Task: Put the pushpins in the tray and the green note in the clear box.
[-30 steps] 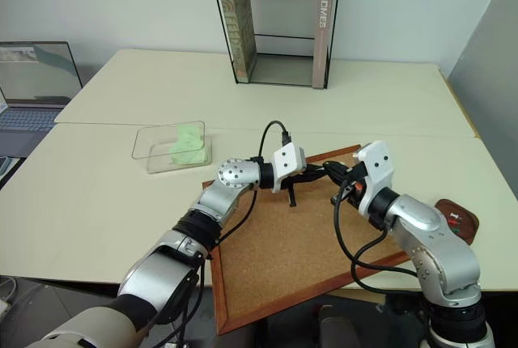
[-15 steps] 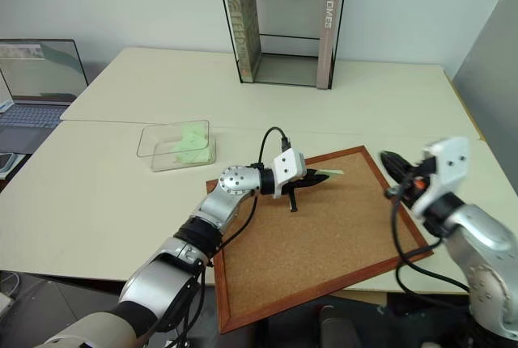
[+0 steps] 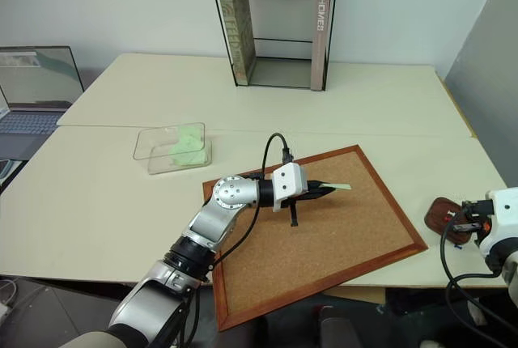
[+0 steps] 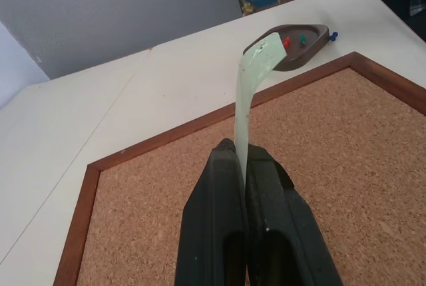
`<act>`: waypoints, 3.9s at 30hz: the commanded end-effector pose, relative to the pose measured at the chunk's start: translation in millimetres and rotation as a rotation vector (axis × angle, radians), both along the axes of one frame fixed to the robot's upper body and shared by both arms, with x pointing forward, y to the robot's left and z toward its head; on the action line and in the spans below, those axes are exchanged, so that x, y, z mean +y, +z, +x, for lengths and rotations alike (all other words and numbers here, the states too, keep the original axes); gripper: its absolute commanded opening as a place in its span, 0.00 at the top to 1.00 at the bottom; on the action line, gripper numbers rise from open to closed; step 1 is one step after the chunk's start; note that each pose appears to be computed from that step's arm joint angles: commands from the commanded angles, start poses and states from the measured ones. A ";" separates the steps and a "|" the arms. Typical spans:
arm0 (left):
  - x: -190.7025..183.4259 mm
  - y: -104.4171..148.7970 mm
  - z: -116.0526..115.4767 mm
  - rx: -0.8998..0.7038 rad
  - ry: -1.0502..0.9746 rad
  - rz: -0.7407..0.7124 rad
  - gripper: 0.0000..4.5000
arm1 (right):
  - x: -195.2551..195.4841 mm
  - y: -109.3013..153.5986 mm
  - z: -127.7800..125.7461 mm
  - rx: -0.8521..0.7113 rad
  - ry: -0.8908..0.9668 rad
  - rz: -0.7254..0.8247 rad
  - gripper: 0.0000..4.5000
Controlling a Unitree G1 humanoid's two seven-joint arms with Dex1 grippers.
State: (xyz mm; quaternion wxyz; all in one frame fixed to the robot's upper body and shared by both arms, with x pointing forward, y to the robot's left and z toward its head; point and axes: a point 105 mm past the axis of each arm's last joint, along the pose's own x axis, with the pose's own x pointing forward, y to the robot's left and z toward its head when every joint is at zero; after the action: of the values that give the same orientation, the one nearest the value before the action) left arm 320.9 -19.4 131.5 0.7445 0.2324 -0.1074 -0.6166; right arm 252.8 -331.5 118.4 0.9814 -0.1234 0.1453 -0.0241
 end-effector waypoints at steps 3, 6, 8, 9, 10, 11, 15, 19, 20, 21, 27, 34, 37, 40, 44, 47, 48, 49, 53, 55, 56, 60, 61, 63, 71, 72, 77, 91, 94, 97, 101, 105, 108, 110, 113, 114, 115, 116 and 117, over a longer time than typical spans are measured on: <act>-4.4 8.0 -4.2 -0.036 -0.006 -0.015 1.00 | -1.8 -10.5 10.5 0.044 0.022 -0.001 0.90; -4.4 7.8 -4.3 -0.034 -0.002 -0.017 1.00 | -1.3 -16.7 12.0 0.070 0.021 0.002 0.76; -4.2 7.3 -4.4 -0.032 0.001 -0.018 1.00 | -2.1 -16.4 13.6 0.068 0.016 -0.001 0.65; -4.0 7.2 -4.3 -0.032 0.002 -0.018 1.00 | -2.3 -15.6 14.4 0.064 0.014 -0.001 0.60; -3.7 7.1 -4.1 -0.031 0.004 -0.018 1.00 | -2.6 -14.6 15.2 0.061 0.013 -0.003 0.55; -3.4 7.1 -4.0 -0.030 0.006 -0.019 1.00 | -2.9 -13.9 15.5 0.060 0.013 -0.004 0.52; -2.3 7.1 -3.1 -0.027 0.010 -0.020 1.00 | -2.9 -5.2 16.0 0.037 0.010 -0.003 0.29; -2.6 8.1 -1.8 -0.025 0.013 -0.024 1.00 | -3.9 -7.4 13.9 0.058 -0.007 0.036 0.11; -3.0 8.4 -1.6 -0.025 0.012 -0.025 1.00 | -3.9 -10.4 12.8 0.072 -0.008 0.049 0.07; -3.3 8.7 -1.3 -0.026 0.012 -0.025 1.00 | -3.3 -12.1 12.6 0.078 -0.008 0.056 0.03; -3.6 11.1 0.4 -0.033 0.017 -0.029 1.00 | 1.1 -2.7 15.4 0.017 0.006 0.050 0.01; 18.3 32.0 17.0 -0.033 0.117 -0.076 1.00 | 57.8 49.8 21.7 -0.227 0.315 0.058 0.01; 45.5 48.8 31.2 -0.040 0.206 -0.090 1.00 | 107.8 59.9 20.7 -0.231 0.559 0.101 0.01; 91.1 69.1 50.4 -0.046 0.347 -0.092 1.00 | 156.9 72.9 28.2 -0.240 0.769 0.103 0.01; 164.0 94.0 70.2 -0.021 0.548 -0.097 1.00 | 210.0 90.3 48.1 -0.266 0.930 0.121 0.01; 205.9 98.1 75.7 0.022 0.655 -0.062 1.00 | 245.7 99.4 55.6 -0.246 1.024 0.176 0.01; 220.7 98.8 78.0 0.045 0.696 -0.071 1.00 | 258.5 100.5 59.7 -0.222 1.045 0.201 0.01; 230.2 99.4 79.5 0.060 0.721 -0.082 1.00 | 267.0 101.0 62.6 -0.204 1.056 0.215 0.01; 271.7 93.6 86.8 0.130 0.852 -0.094 1.00 | 294.6 99.7 76.3 -0.167 1.068 0.235 0.01; 282.6 90.4 90.6 0.131 0.897 -0.072 1.00 | 301.8 98.0 78.8 -0.161 1.071 0.235 0.01; 285.9 89.6 92.2 0.126 0.913 -0.059 1.00 | 305.3 96.5 78.5 -0.156 1.078 0.234 0.01; 295.7 85.9 97.0 0.142 0.951 -0.041 1.00 | 316.0 92.7 74.3 -0.141 1.110 0.244 0.01; 297.2 84.1 97.6 0.152 0.954 -0.034 1.00 | 317.9 91.7 72.7 -0.136 1.120 0.245 0.01; 298.1 82.4 98.5 0.156 0.952 -0.019 0.91 | 320.0 89.7 70.2 -0.128 1.134 0.239 0.00; 299.2 82.3 101.4 0.154 0.946 0.020 0.61 | 320.1 86.0 63.4 -0.107 1.162 0.242 0.00; 298.9 82.7 101.4 0.155 0.943 0.021 0.57 | 319.9 85.8 63.0 -0.105 1.163 0.243 0.00; 298.0 84.7 100.1 0.154 0.927 0.035 0.39 | 319.9 85.4 63.4 -0.101 1.164 0.247 0.00; 304.1 88.8 83.8 0.151 0.887 0.138 0.01 | 322.3 88.6 66.7 -0.116 1.170 0.266 0.00; 307.4 88.0 79.6 0.138 0.887 0.173 0.01 | 323.2 89.3 67.3 -0.121 1.173 0.267 0.00; 314.4 92.9 76.4 0.106 0.914 0.181 0.01 | 323.3 91.3 66.7 -0.133 1.180 0.269 0.00; 299.1 114.9 67.6 0.047 0.841 0.090 0.01 | 318.4 96.2 58.3 -0.174 1.228 0.268 0.00; 266.3 128.6 49.4 0.014 0.709 0.028 0.01 | 303.9 96.5 47.1 -0.218 1.263 0.249 0.00; 237.9 117.9 38.8 0.004 0.669 0.028 0.01 | 285.3 94.4 40.4 -0.242 1.243 0.242 0.00; 218.6 102.6 30.6 0.006 0.650 0.026 0.01 | 268.8 88.9 38.2 -0.243 1.202 0.224 0.00; 191.2 77.0 16.0 0.032 0.633 -0.011 0.01 | 239.7 74.2 37.2 -0.215 1.107 0.189 0.00; 185.1 69.1 11.0 0.056 0.627 -0.015 0.01 | 232.7 69.9 36.8 -0.208 1.083 0.176 0.00; 177.8 62.6 5.7 0.075 0.610 -0.027 0.01 | 225.6 65.5 36.0 -0.204 1.061 0.168 0.00; 173.0 56.5 2.1 0.086 0.606 -0.031 0.01 | 219.4 61.9 35.7 -0.204 1.036 0.166 0.00; 169.5 50.3 -0.9 0.102 0.604 -0.034 0.01 | 213.6 58.7 36.2 -0.208 1.006 0.169 0.00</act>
State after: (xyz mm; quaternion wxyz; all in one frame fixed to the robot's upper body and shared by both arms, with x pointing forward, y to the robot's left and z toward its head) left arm 327.7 161.1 171.7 0.9052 0.2028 0.0217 -0.3730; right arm 290.4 -109.3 164.9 0.8794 -0.0811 0.0066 0.4690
